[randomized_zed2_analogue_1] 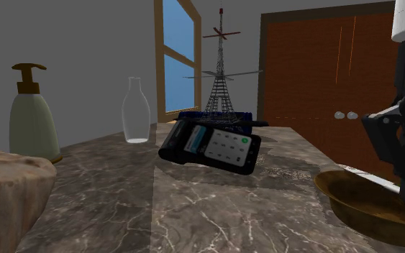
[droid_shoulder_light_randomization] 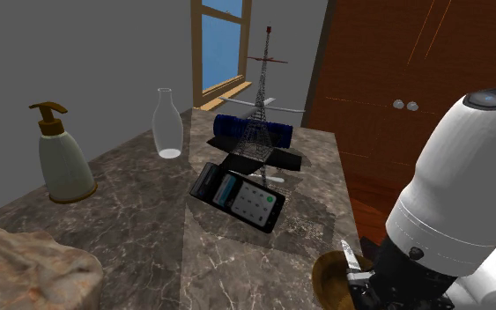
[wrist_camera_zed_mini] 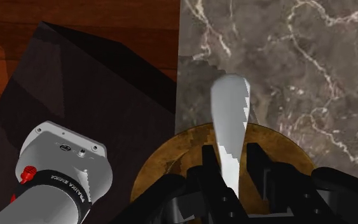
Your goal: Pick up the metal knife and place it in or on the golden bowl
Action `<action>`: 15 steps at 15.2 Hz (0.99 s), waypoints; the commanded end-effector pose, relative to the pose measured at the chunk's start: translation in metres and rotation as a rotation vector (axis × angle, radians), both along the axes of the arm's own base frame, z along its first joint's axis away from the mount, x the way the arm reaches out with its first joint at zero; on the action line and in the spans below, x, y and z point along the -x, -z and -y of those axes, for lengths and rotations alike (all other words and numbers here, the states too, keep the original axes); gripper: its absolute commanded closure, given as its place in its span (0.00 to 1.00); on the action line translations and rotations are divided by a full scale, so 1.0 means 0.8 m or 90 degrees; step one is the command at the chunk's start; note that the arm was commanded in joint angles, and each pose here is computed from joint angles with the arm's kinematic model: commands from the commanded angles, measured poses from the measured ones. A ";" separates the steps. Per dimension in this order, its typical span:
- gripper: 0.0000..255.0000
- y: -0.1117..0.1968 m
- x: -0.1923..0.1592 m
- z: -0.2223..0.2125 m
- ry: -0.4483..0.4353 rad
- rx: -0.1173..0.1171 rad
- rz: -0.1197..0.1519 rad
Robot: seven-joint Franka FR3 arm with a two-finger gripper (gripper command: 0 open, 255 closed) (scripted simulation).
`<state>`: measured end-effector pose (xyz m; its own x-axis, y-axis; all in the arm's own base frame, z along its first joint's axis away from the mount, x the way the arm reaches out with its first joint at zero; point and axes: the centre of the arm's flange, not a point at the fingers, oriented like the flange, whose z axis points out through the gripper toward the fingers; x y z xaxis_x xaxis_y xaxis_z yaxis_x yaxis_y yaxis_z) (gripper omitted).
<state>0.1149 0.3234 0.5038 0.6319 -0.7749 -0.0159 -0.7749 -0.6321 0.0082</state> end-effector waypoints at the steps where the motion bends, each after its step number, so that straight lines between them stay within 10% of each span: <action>1: 1.00 0.014 -0.001 0.000 0.000 0.000 0.000; 11: 1.00 0.028 -0.001 0.000 0.000 0.000 0.000; 12: 0.00 0.028 -0.001 0.000 0.000 0.000 0.000; 15: 0.00 0.028 -0.002 0.001 0.000 0.000 0.000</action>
